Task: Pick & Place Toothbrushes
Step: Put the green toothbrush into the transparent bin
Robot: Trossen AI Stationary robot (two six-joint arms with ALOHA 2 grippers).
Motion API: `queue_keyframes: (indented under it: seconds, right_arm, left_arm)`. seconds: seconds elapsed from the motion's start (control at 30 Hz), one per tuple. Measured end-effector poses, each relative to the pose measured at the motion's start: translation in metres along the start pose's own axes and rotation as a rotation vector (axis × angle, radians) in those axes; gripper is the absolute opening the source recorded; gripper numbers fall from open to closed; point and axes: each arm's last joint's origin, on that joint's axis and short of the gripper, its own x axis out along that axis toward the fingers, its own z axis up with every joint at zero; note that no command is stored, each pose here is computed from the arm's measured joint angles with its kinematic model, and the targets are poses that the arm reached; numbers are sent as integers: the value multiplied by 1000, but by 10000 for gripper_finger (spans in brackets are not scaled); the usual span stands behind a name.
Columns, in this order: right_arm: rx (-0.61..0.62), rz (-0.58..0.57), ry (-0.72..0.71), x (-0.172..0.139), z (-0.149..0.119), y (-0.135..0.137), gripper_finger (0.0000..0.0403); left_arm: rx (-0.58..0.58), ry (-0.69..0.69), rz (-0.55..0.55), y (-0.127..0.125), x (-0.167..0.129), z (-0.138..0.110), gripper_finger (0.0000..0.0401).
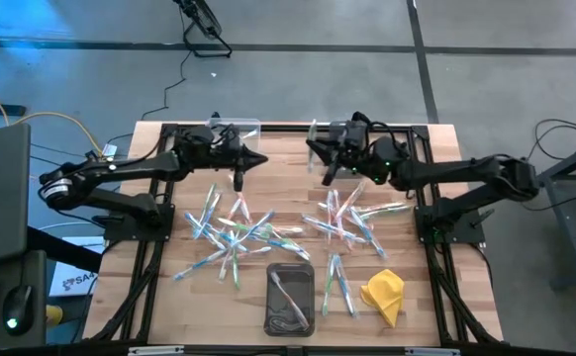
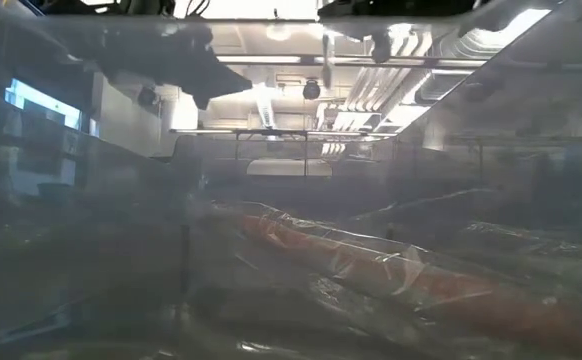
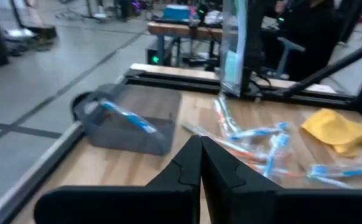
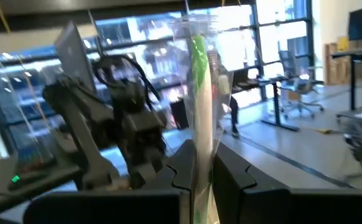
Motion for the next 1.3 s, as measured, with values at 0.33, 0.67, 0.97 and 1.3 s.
queue_keyframes:
  seconds: [0.33,0.67,0.97,1.3]
  right_arm:
    - [71,12,-19,14,-20,-1,23]
    - [84,15,-31,14,-19,0,23]
    - [85,38,-51,14,-16,1,23]
    - [85,38,-49,14,-17,1,23]
  left_arm:
    - [-19,-134,-31,1,5,10,0]
    - [-116,-155,-11,2,5,12,73]
    - [-183,-206,-28,1,4,17,131]
    - [-189,-192,-117,-15,32,22,131]
